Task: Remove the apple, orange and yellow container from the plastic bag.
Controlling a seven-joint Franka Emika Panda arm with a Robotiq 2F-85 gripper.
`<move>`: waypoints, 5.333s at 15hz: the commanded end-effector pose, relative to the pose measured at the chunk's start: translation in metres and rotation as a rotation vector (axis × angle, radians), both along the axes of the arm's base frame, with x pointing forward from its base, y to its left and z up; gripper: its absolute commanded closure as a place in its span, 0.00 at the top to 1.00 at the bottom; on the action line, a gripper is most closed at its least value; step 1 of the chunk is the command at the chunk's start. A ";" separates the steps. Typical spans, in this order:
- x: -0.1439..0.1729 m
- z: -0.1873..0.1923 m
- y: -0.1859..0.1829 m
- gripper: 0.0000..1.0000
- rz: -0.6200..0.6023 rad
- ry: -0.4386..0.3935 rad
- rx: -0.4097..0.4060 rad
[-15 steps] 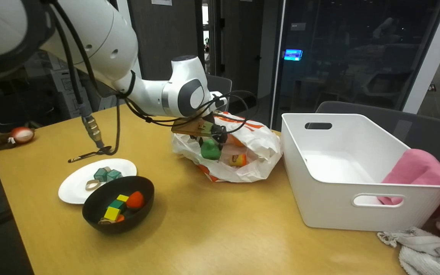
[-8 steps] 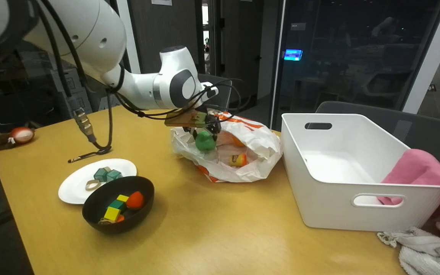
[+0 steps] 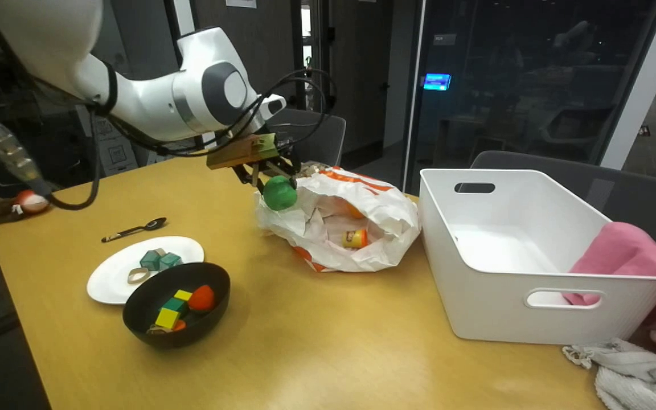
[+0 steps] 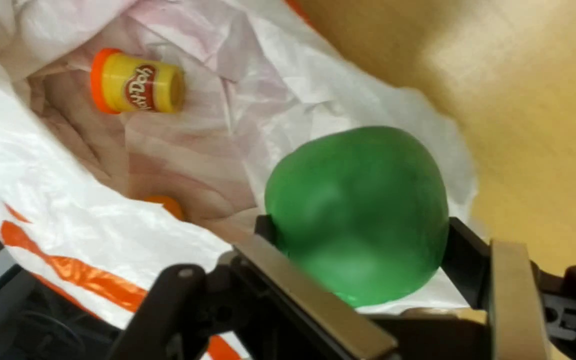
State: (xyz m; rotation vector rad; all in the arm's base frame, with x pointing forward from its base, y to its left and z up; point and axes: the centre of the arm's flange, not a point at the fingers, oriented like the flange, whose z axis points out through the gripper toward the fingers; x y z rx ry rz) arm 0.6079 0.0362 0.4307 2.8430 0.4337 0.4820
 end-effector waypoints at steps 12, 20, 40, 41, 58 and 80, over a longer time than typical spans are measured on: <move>-0.076 -0.047 0.121 0.56 0.650 0.144 0.258; -0.027 -0.055 0.156 0.56 0.694 0.020 0.155; 0.008 -0.052 0.111 1.00 0.641 -0.024 0.144; 0.003 -0.035 0.114 1.00 0.653 -0.058 0.149; -0.030 -0.019 -0.047 1.00 -0.088 0.044 0.093; 0.028 -0.037 -0.039 1.00 -0.241 -0.211 0.329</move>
